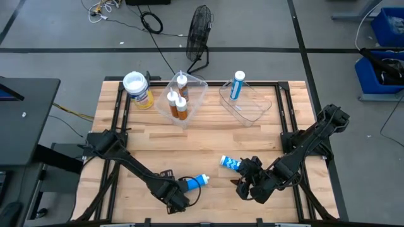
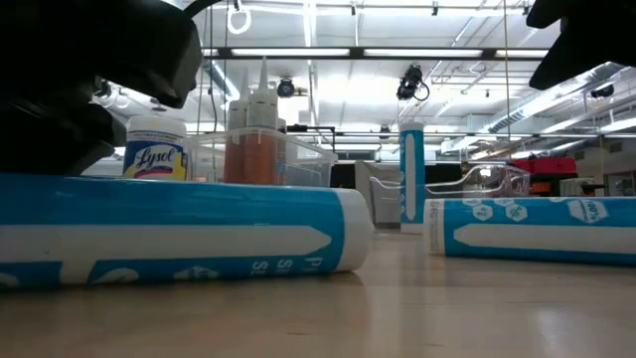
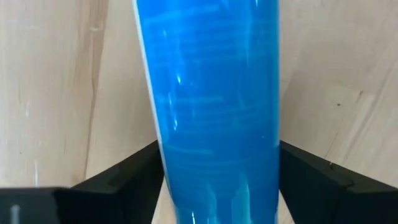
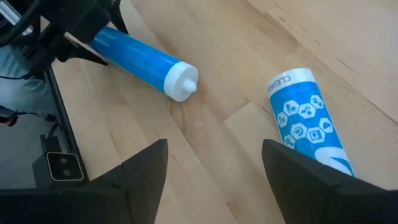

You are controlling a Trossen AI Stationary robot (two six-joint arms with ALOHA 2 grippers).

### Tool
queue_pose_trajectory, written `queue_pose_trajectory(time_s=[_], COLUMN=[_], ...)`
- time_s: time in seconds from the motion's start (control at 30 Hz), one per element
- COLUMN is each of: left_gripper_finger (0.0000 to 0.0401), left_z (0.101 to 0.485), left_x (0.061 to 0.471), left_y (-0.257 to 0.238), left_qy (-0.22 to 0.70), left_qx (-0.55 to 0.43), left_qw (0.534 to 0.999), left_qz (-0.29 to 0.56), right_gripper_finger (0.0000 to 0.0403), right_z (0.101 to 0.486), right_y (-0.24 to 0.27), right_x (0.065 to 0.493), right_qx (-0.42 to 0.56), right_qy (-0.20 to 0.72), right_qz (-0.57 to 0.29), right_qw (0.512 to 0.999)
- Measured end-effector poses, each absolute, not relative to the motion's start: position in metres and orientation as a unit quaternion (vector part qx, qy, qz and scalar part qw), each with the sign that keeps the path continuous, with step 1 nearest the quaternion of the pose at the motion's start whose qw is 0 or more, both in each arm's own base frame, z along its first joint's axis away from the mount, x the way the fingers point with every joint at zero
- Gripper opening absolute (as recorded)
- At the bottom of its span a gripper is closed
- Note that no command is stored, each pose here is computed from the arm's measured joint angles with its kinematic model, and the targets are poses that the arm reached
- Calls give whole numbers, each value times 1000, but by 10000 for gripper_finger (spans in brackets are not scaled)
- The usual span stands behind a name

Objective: Pick & place silicon tubes, Sealant and Lysol wipes
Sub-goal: Put the bottom blue sealant into the transparent bin

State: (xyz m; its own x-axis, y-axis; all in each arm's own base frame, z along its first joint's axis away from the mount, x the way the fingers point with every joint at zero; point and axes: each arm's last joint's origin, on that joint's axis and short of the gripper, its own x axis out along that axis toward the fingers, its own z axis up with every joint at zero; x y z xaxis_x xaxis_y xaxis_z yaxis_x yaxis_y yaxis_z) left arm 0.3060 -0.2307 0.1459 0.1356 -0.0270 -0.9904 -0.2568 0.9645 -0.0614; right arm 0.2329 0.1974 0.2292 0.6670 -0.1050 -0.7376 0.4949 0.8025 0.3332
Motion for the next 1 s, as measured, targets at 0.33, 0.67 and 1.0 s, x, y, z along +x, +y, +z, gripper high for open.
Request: queue_pose_trajectory(time_s=[0.33,0.67,1.0], left_gripper_finger=[219,220,219], left_z=[146,148,158], left_x=[306,307,307], left_y=[-230,-229,-229], left_qy=[651,641,627], left_qx=[-107,-96,-98], left_qw=[747,756,768], left_qz=[79,86,85], right_gripper_finger=[265,265,265], right_z=[229,229,235], right_y=[197,197,196], right_x=[233,233,231], right_qx=[261,262,270], right_qy=[372,372,366], right_qz=[-172,-171,-167], right_qw=[874,874,875])
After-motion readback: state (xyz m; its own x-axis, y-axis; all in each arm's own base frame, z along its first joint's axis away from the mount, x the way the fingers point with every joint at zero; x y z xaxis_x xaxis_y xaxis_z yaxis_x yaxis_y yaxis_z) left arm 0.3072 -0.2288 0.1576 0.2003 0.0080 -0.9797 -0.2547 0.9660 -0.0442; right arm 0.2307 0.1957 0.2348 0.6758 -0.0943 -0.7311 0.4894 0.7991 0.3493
